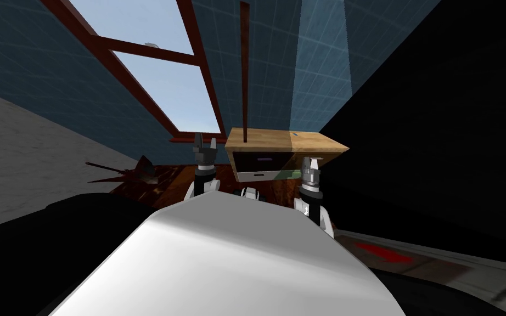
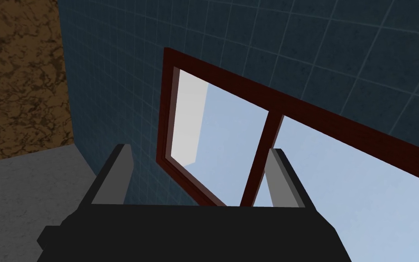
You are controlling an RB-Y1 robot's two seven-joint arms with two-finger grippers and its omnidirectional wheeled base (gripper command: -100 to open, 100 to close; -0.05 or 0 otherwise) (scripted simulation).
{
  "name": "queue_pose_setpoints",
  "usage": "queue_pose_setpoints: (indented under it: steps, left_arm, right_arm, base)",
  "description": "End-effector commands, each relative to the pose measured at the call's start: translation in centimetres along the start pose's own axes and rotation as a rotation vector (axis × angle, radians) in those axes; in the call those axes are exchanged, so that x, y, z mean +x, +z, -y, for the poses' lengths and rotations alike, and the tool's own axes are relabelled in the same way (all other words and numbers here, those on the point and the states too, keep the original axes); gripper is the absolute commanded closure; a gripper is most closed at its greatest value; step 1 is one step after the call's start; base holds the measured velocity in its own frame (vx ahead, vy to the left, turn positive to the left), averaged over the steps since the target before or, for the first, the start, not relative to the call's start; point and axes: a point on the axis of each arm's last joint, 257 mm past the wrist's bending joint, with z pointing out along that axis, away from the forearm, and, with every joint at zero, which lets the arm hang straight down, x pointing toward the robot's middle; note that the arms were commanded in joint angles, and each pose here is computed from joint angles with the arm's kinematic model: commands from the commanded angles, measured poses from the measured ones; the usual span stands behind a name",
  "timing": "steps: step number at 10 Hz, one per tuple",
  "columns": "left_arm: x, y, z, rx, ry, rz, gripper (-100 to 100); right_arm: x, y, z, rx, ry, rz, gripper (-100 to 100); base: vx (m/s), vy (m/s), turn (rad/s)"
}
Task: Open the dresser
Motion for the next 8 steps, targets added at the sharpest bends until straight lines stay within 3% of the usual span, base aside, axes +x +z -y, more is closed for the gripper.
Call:
queue_pose_setpoints:
  steps: [1,8]
  left_arm:
    - [0.0,0.0,0.0,0.000,0.000,0.000,0]
    - [0.0,0.0,0.0,0.000,0.000,0.000,0]
  right_arm:
    - [0.6,-0.3,0.6,-0.003,-0.104,-0.020,-100]
    - [1.9,-1.0,1.8,-0.013,-0.321,-0.061,-100]
  base:
    - [0.037,0.020,0.016]
    - [0.027,0.017,0.013]
